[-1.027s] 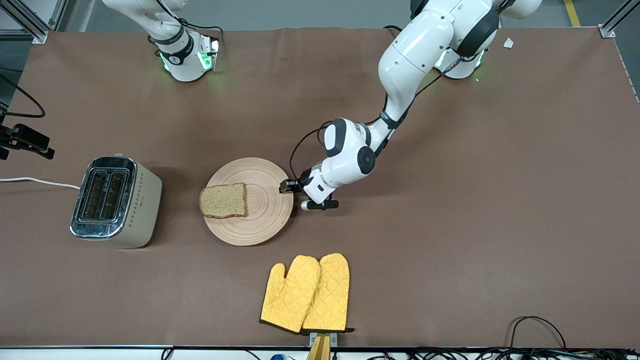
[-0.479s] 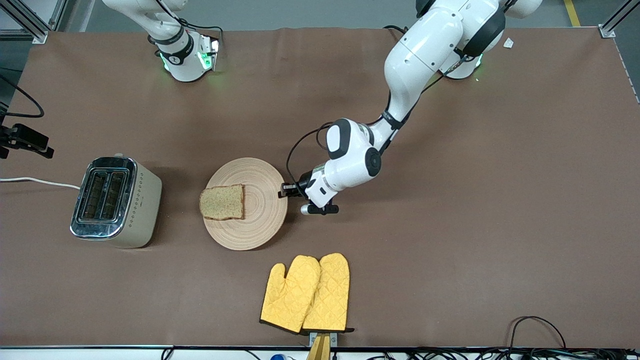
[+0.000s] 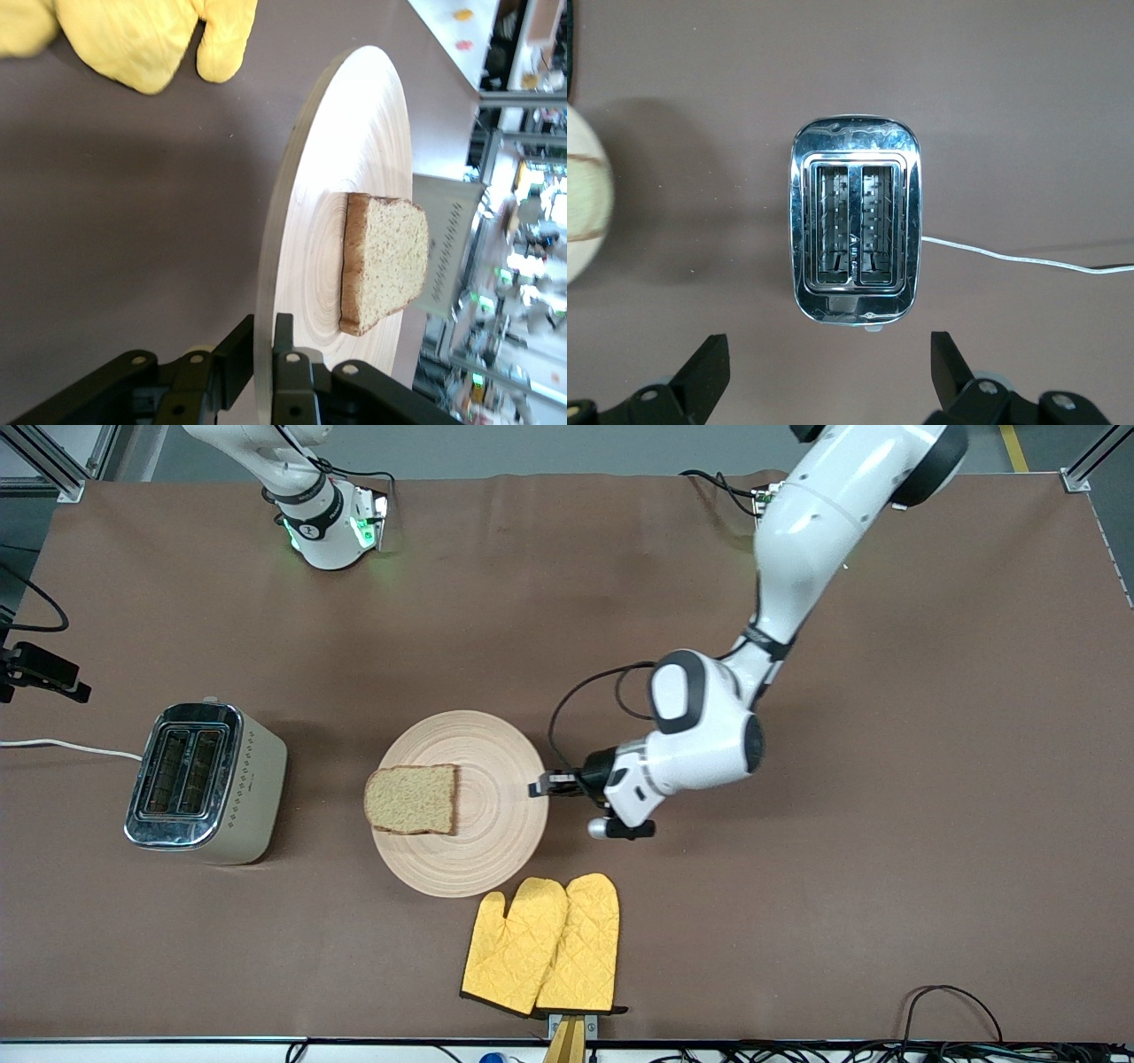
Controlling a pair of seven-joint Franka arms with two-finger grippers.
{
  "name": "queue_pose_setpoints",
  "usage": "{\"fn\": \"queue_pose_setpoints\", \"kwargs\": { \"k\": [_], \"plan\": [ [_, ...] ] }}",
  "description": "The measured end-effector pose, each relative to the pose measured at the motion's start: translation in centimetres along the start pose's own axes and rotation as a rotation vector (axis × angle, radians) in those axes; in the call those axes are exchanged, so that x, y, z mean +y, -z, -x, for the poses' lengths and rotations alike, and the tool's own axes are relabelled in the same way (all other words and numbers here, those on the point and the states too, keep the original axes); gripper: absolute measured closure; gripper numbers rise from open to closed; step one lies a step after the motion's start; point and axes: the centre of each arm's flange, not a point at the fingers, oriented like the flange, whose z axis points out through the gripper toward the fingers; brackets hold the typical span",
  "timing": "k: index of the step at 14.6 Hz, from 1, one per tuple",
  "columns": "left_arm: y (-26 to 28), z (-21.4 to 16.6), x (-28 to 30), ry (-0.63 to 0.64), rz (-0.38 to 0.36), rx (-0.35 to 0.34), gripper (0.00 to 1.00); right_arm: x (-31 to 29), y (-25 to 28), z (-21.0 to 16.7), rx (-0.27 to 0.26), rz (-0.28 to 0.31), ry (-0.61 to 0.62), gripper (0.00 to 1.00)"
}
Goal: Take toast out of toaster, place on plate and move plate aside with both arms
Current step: 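Slide the plate with the left gripper away from the toaster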
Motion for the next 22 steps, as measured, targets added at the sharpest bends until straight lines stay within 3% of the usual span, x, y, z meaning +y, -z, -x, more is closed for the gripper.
{"fn": "queue_pose_setpoints", "kwargs": {
  "k": [4,8,13,16,22],
  "plan": [
    [9.5,-1.4,-5.8,-0.059,0.014,-0.095,0.88,-0.7,0.0,-0.1,-0.001,-0.003,0.012,0.00],
    [19.6,-3.5,-16.2,-0.050,0.101,-0.157,0.88,-1.6,0.0,-0.2,-0.002,-0.004,0.027,0.00],
    [30.8,-4.6,-30.3,-0.103,0.115,-0.093,0.88,-2.5,0.0,-0.3,-0.002,-0.004,0.043,0.00],
    [33.9,-4.1,-37.0,-0.143,0.087,-0.071,0.88,-2.5,0.0,-0.2,-0.005,-0.005,0.043,0.00],
    [37.0,-2.6,-47.7,-0.164,0.100,-0.022,0.88,-2.6,-0.1,-0.2,-0.012,-0.005,0.045,0.00]
  ]
}}
